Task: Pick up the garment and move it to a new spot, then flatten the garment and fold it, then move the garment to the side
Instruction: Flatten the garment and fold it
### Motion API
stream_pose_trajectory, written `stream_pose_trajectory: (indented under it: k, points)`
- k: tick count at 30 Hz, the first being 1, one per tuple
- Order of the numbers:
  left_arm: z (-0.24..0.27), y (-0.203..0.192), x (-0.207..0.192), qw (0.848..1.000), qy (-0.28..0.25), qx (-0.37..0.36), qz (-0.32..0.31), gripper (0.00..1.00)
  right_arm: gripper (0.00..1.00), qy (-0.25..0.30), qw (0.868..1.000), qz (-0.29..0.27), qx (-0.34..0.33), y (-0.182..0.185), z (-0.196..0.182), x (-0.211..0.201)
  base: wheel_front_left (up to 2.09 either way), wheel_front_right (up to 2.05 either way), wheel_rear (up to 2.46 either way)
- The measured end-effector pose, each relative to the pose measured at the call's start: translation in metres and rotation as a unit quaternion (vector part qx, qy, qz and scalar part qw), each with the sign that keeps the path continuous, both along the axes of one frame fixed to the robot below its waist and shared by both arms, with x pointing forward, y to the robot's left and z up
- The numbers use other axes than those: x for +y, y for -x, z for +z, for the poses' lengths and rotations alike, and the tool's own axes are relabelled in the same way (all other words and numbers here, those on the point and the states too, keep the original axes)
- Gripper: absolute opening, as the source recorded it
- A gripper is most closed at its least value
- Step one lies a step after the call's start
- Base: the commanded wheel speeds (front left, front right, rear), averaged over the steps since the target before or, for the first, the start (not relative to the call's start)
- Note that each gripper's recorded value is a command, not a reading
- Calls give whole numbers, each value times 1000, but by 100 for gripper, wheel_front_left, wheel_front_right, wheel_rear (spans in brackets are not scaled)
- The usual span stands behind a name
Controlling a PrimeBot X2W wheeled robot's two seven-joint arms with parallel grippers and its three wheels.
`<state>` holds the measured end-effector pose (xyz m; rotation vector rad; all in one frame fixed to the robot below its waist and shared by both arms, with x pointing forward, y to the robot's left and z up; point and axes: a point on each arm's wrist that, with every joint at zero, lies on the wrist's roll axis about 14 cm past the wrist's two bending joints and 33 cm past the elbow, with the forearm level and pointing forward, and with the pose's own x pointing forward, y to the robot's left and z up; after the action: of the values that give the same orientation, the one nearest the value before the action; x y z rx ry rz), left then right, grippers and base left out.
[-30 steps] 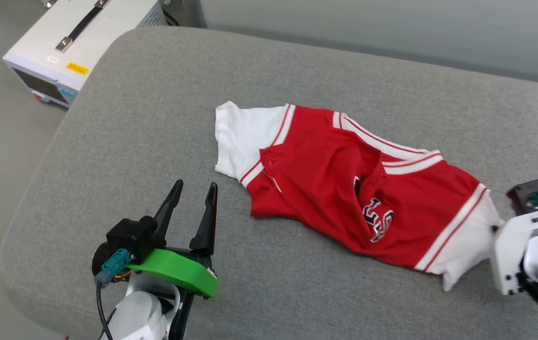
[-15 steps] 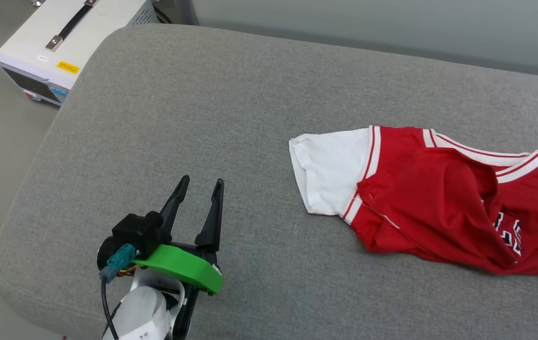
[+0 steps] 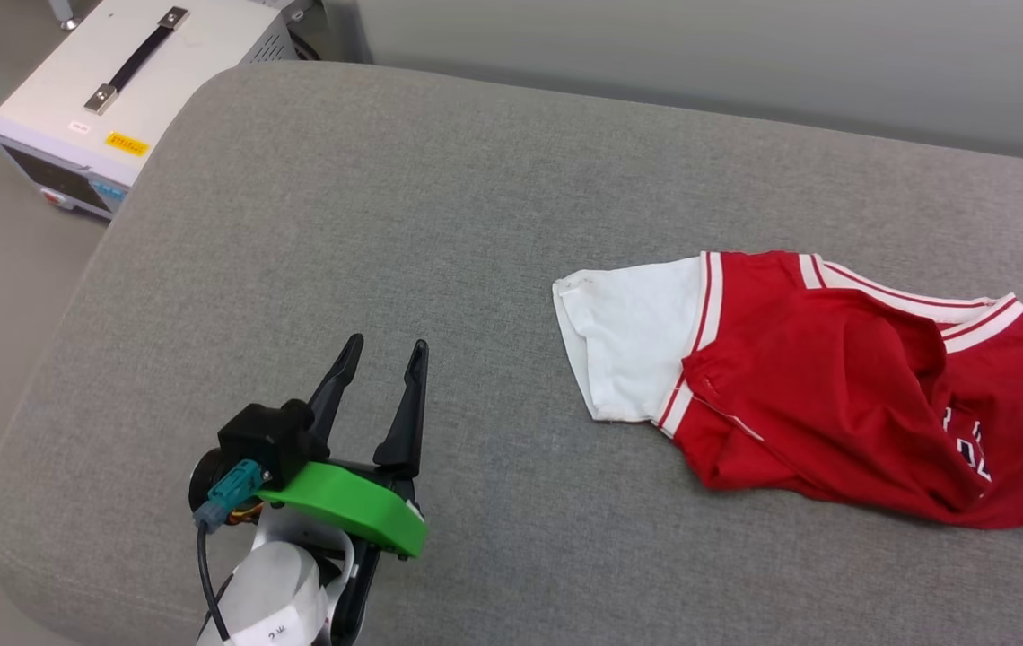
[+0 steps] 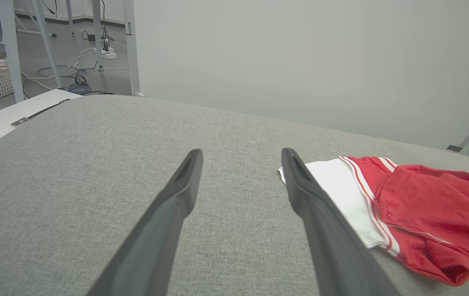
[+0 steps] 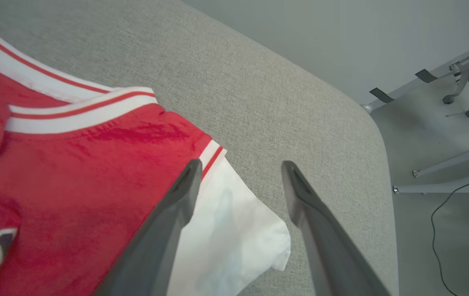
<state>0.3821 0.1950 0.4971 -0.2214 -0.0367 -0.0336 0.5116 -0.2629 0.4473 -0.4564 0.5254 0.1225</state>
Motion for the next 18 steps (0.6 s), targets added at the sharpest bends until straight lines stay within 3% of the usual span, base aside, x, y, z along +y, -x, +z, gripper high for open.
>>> stream_pose_trajectory:
  k: [4, 8, 15, 18]
  points:
    - [10, -1, -9, 1000, 3, -15, -13, 100, 100, -83, 991, -3, -104, -3, 41, 18, 0, 0, 0]
    - [16, -2, -21, 999, 8, -26, -30, 100, 100, -152, 969, 6, -194, 9, 81, 36, 0, 0, 0]
    - [26, -4, -44, 997, 21, -42, -62, 100, 100, -234, 935, -1, -266, 60, 103, 54, 0, 0, 0]
    - [26, -4, -55, 996, 29, -41, -76, 100, 100, -258, 928, -11, -270, 83, 99, 60, 0, 0, 0]
